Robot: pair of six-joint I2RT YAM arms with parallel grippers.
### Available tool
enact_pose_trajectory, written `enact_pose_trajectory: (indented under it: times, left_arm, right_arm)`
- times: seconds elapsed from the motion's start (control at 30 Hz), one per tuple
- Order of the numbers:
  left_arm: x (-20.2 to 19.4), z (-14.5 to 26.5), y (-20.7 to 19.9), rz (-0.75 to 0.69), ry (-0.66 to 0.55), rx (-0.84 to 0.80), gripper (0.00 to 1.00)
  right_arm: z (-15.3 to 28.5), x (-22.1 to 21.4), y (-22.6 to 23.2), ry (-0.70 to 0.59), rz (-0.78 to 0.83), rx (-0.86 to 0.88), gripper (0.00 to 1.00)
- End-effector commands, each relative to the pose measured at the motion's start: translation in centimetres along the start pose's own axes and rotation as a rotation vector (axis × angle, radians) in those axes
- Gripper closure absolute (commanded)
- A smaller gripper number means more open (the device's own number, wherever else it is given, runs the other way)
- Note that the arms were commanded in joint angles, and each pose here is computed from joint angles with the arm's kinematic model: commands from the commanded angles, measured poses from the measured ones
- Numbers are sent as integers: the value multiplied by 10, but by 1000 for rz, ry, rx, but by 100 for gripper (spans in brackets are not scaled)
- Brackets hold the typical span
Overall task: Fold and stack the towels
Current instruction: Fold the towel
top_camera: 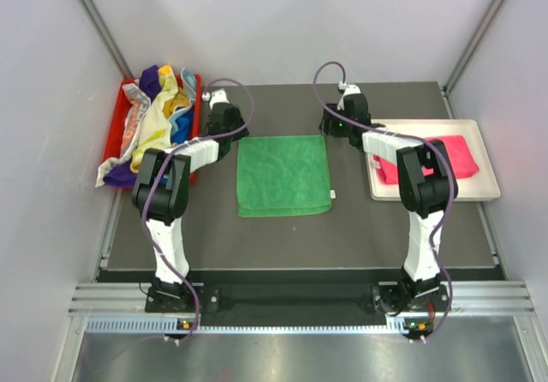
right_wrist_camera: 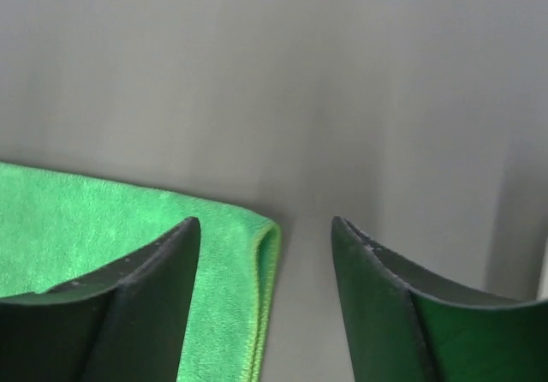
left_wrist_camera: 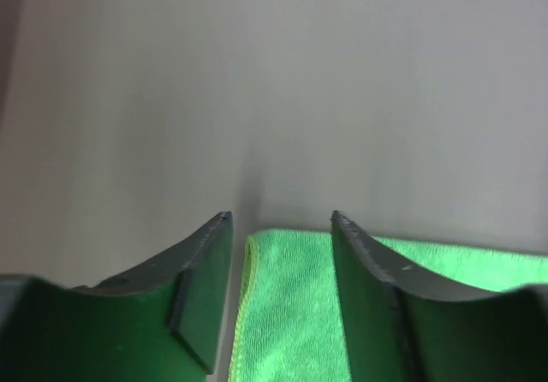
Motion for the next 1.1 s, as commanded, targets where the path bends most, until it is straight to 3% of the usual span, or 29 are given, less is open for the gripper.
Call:
enact_pose_trajectory:
  times: [0.0,0.13,0.23,0.37,0.53,0.67,1.07]
  left_arm:
    - [42,3,-16,6,-135,-41,43]
    - [61,34,-24,20,-160,-59,42]
    - [53,62,-20,74,-118,-14,46]
    - [8,98,-11,112,33,51,54]
    - [-36,143,-14,123,137,69,55]
    - [-70,156,-1,155,238,67,58]
    - [-111,175,15,144,318,88,58]
  right_arm:
    - [7,33,0,-72,0,-6,37]
    - [39,38,4,-65,-35,-28,38]
    - [66,22,7,8,-79,-42,46]
    - [99,-10,17,58,-94,-52,53]
    - [136,-57,41,105,-72,-12,55]
    - [151,-86,51,136,-68,-4,58]
    - [163,-133,59,189,-92,15,61]
Point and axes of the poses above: each gripper's point midway between its finger pads, its own z axis back along the fingers, its own y axis along the line the jaws close on, x = y × z, the point moved 8 cm from there along z, back along the fingers, and after that the axes turned 3 degrees about z, right-handed, at the moved point
